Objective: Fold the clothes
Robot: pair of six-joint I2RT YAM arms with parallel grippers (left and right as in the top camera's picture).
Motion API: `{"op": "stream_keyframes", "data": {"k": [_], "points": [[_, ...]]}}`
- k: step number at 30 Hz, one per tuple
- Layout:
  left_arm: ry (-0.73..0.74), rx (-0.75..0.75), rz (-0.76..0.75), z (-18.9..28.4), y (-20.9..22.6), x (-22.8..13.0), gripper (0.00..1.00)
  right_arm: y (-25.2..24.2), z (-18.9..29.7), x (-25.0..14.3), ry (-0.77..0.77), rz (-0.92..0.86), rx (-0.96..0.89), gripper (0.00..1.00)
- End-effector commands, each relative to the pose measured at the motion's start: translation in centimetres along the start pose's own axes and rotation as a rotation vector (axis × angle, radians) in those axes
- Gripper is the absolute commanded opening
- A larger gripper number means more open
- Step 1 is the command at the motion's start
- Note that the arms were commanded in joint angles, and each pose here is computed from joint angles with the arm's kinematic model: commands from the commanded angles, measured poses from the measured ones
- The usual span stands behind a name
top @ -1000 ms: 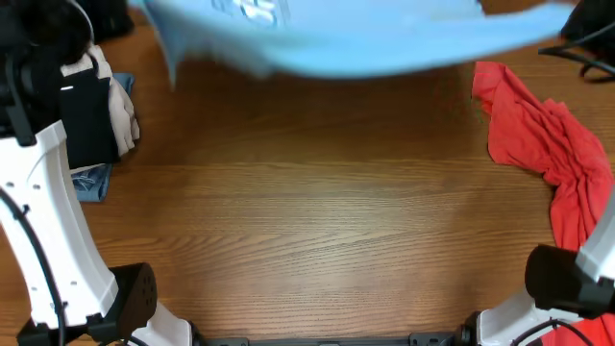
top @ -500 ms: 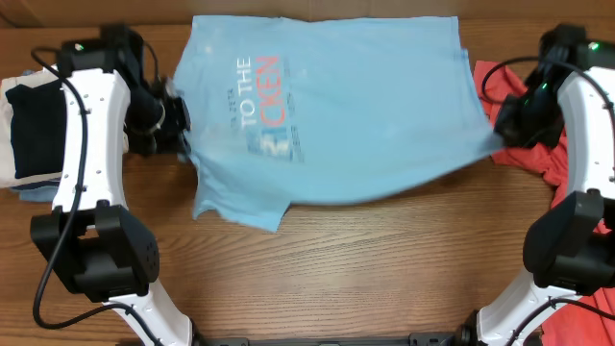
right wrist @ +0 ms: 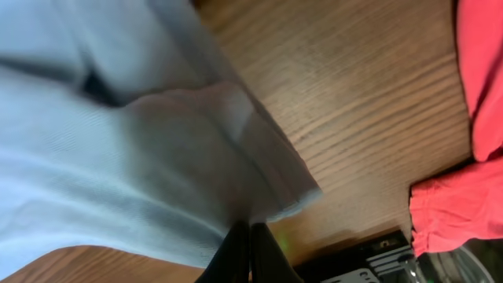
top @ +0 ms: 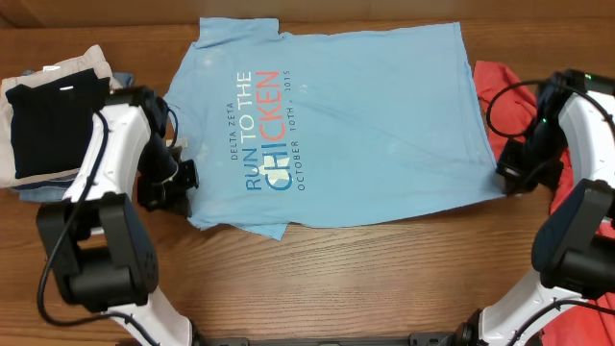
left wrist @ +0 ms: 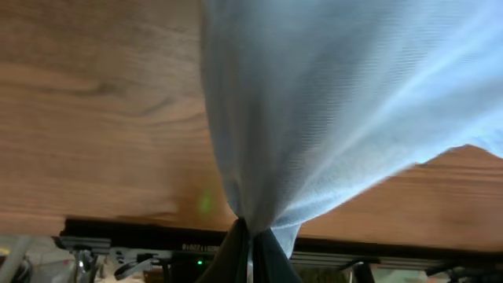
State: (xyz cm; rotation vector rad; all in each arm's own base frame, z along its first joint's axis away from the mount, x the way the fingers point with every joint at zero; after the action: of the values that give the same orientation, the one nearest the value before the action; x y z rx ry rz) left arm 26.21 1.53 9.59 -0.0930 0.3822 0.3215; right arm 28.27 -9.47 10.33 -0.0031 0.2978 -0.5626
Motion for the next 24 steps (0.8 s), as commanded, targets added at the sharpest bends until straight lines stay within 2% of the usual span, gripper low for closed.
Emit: {"op": "stream_keyframes", "data": {"k": [1, 10, 17, 24], "points": [[-0.105, 0.018, 0.078, 1.1, 1.8, -1.4, 0.04, -1.1, -0.6, -1.0, 0.003, -0.022, -0.005, 0.04], [-0.241, 0.009, 0.208, 2.4, 4.8, -4.4, 0.04, -1.7, -1.8, -3.2, 0.006, -0.050, -0.004, 0.04], [-0.292, -0.021, 0.247, 3.2, 5.7, -6.2, 0.04, -1.9, 0.0, -4.5, -0.082, -0.062, 0.024, 0.04], [-0.422, -0.122, 0.230, 4.4, 4.3, -3.1, 0.04, 0.0, 1.8, -2.6, -0.230, -0.034, 0.139, 0.04]]}}
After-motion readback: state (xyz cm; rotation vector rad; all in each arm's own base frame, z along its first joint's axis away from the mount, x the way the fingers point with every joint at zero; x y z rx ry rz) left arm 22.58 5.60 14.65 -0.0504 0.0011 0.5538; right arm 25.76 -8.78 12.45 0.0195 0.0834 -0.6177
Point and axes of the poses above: each gripper's point midway between its finger pads, its own z axis back along the fingers, its own y axis along the line the jaws close on, x = y × z, the point moved 1 cm from there along z, back along the fingers
